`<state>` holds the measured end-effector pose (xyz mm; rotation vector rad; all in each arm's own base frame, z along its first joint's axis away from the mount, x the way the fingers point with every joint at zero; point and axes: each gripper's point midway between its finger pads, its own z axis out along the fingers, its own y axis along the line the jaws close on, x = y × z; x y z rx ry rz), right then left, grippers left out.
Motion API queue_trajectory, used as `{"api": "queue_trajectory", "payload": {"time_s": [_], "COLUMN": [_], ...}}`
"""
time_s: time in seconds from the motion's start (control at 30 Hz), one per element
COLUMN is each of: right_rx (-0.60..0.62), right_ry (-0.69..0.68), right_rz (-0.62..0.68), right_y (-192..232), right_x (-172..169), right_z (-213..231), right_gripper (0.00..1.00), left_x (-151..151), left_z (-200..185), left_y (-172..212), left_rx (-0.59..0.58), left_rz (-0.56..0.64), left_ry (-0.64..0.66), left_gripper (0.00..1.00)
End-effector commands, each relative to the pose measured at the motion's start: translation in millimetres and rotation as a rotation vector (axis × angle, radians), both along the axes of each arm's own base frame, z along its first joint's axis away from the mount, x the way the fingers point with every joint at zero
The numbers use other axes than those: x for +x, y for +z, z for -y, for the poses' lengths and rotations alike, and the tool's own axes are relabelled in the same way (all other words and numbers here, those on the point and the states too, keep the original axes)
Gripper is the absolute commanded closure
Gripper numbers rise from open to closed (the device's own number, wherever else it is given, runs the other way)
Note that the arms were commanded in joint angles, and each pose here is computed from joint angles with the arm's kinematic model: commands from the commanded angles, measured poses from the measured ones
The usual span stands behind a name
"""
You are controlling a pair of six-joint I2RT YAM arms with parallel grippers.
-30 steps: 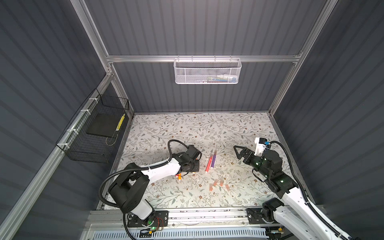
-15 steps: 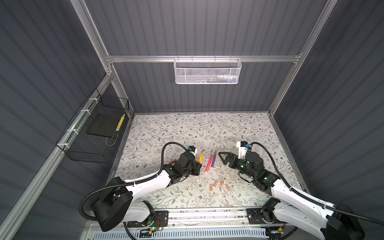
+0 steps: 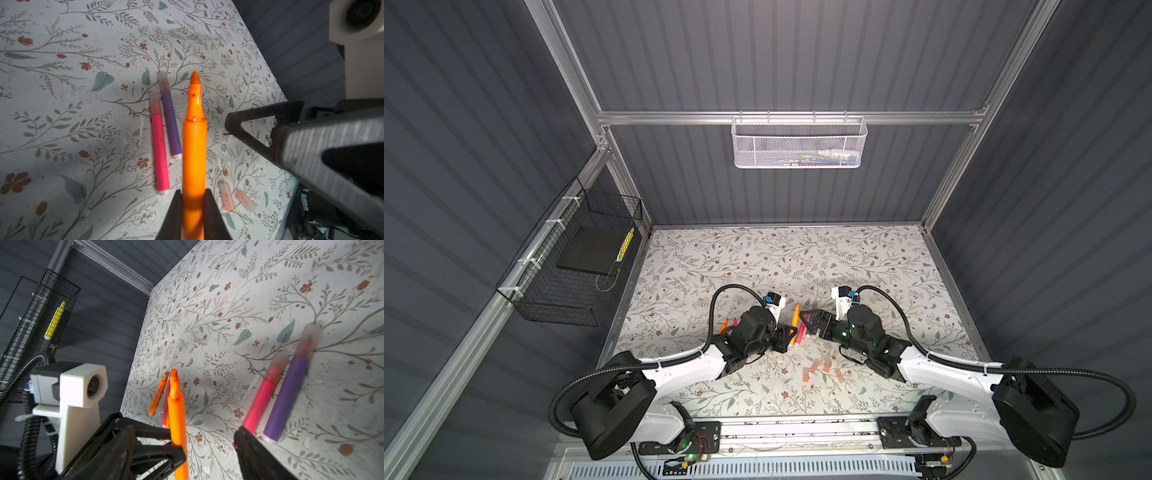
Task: Insert the pens into the pen caps
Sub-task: 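Move the open right gripper up to the orange marker tip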
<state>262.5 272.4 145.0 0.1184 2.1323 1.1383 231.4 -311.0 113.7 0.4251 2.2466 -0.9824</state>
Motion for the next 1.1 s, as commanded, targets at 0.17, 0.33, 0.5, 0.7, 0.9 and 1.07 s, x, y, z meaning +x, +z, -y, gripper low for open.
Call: {"api": "queue_trajectory", "payload": {"time_s": [0.17,0.33,0.5,0.7,0.9,1.07], "right_rx": [0.042,0.043,0.039,0.03,0.031,0.03], "right_ry": [-0.004,0.029,0.021,0.018,0.018,0.039], "right_rz": [0.02,-0.004,-0.001,-0.015,-0.017,-0.011], "right_y": [8.6,8.8,8.3,6.2,3.4,8.8], "right_x": [13.5,19.1,21.1,20.4,19.5,16.3], "right_z": [-17.3,-31.8,-31.6,-31.1,-33.0,-39.9], "right_gripper": [0.32,0.47,0.69,0.88,0.97,0.98], "left_x": [-11.1,-13.5,-13.0,-13.7,-11.9,-7.0], "left_z": [13.2,15.4,15.5,15.5,13.0,19.3], "left_y": [13.5,16.1,14.4,18.2,14.8,19.7], "left_rx": [-0.085,-0.085,-0.083,-0.086,-0.081,-0.089], "left_rz": [0.032,0.027,0.031,0.032,0.037,0.044], "left_ry": [-0.087,-0.107,-0.107,-0.111,-0.094,-0.097], "left_gripper": [1.0,1.0,1.0,1.0,0.8,0.67]}}
